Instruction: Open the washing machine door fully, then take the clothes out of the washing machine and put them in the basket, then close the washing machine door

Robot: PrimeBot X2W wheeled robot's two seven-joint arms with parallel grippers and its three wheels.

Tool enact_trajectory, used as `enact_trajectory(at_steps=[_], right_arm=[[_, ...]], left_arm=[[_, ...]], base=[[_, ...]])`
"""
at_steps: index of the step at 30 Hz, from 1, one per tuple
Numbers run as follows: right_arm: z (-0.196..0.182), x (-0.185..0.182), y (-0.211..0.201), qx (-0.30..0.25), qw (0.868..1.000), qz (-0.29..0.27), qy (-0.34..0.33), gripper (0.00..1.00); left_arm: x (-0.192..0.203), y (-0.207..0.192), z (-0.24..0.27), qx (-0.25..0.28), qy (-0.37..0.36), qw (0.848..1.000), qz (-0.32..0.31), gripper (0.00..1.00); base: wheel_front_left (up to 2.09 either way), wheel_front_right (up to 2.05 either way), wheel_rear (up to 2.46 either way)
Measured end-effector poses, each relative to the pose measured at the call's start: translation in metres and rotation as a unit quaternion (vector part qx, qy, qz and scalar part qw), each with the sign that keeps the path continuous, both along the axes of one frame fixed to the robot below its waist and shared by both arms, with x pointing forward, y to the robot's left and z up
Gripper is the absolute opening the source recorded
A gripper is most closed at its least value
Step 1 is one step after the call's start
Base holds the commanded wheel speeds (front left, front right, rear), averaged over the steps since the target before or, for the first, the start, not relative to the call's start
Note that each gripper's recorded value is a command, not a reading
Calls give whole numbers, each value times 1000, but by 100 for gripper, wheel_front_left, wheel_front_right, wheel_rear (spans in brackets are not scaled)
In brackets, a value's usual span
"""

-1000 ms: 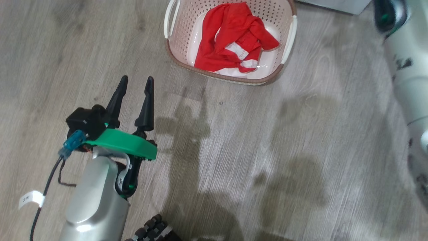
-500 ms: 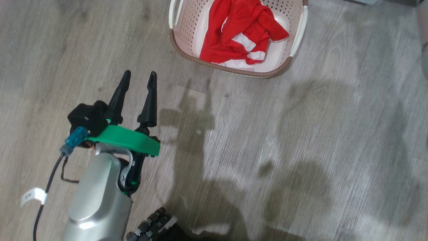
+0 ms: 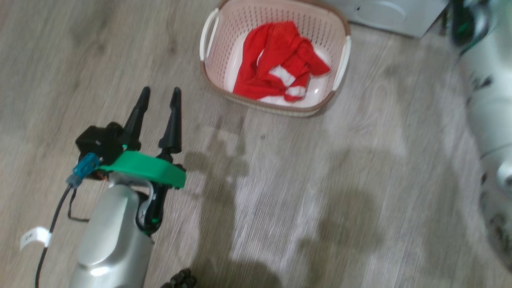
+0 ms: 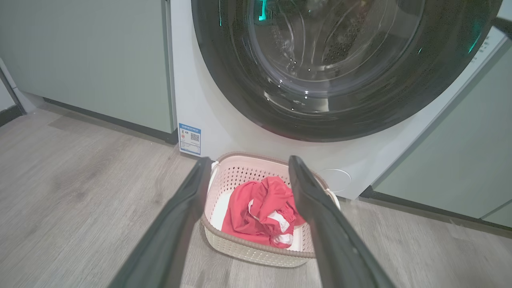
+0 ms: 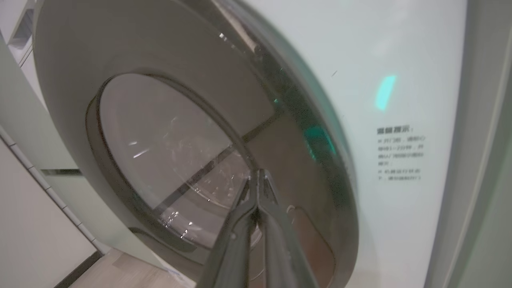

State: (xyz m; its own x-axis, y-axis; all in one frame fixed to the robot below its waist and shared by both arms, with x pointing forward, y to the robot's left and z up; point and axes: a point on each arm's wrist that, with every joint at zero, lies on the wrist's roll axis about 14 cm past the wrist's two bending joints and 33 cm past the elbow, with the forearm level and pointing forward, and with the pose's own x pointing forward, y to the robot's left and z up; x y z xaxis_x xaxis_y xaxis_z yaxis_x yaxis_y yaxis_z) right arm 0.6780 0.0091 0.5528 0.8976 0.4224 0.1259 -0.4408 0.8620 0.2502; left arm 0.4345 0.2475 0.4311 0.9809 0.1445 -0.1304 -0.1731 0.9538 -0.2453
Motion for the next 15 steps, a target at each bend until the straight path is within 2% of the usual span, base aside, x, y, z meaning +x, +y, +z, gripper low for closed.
enact_trajectory(at_steps=[2,3,4,5,15], right_arm=[[-4,-17,4,-1,1000,8,8,2],[-5,-24,4,0,1000,10,11,35],[-6,-32,4,1,1000,12,14,88],[-6,-40,3,4,1000,12,19,100],[-7,-124,-34,19,999,-18,37,100]], left_arm=[[-6,4,7,3,-6,1000,4,100],[-9,7,9,4,-8,1000,7,100],[-12,10,13,6,-11,1000,10,100],[-15,13,17,7,-15,1000,12,100],[-46,43,49,40,-44,998,29,100]], base=[[0,0,0],[0,0,0],[0,0,0],[0,0,0],[0,0,0]])
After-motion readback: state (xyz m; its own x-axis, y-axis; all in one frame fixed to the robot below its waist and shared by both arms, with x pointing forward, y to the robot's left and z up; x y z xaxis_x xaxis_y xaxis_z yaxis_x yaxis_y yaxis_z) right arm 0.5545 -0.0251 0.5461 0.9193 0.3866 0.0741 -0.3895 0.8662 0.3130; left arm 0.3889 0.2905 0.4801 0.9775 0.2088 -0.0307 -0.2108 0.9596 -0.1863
